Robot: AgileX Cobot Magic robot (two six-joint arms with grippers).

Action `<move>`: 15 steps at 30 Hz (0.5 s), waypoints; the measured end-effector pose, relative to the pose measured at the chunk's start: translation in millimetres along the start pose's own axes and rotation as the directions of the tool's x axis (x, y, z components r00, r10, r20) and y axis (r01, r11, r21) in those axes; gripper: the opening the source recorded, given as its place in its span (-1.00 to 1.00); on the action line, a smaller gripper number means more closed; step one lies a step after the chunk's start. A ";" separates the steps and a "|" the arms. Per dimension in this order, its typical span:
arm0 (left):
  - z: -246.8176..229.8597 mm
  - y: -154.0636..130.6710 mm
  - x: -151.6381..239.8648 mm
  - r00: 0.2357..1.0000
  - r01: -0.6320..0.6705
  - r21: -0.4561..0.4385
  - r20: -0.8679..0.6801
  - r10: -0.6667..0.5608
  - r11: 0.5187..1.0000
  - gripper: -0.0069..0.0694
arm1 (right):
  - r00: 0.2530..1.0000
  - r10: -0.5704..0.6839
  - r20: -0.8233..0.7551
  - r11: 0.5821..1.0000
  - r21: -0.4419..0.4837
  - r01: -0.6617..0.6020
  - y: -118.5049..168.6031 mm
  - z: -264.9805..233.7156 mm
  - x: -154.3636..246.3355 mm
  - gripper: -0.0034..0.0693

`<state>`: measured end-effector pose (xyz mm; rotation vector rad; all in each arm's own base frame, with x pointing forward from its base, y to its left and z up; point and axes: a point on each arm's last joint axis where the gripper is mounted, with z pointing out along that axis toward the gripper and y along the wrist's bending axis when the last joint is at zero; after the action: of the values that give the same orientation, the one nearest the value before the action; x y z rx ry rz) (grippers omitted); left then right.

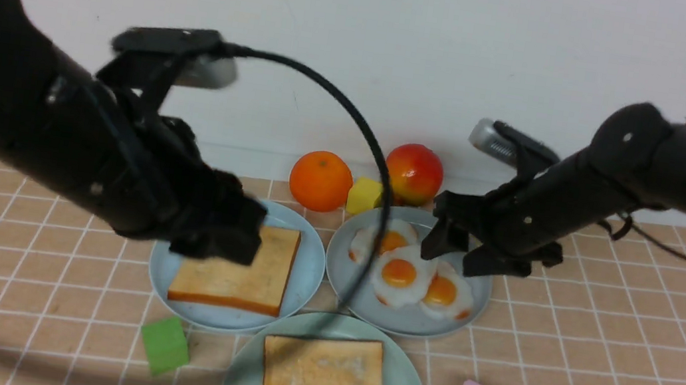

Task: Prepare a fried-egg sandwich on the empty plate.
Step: Use the right arm to grab a fried egg

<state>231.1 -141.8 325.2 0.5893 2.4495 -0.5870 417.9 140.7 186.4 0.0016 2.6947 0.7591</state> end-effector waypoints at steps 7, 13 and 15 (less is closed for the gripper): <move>15.1 -12.1 29.1 0.994 -0.055 0.078 -0.088 0.062 0.995 -0.85 | 0.999 0.038 0.008 0.999 -0.031 -0.037 -9.9 19.6 -1.4 0.44; 19.3 -10.0 33.4 0.995 -0.045 0.072 -0.087 0.051 0.996 -0.85 | 0.995 0.082 0.054 0.996 -0.035 -0.080 -14.5 27.8 -5.2 0.30; 19.3 -10.0 32.7 0.996 -0.044 0.071 -0.080 0.049 0.996 -0.85 | 0.994 0.089 0.060 0.996 -0.034 -0.087 -15.6 29.5 -5.6 0.20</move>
<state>209.1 -150.8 293.9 0.7093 2.4920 -0.6434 434.2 141.7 156.7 0.1347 2.6391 0.8139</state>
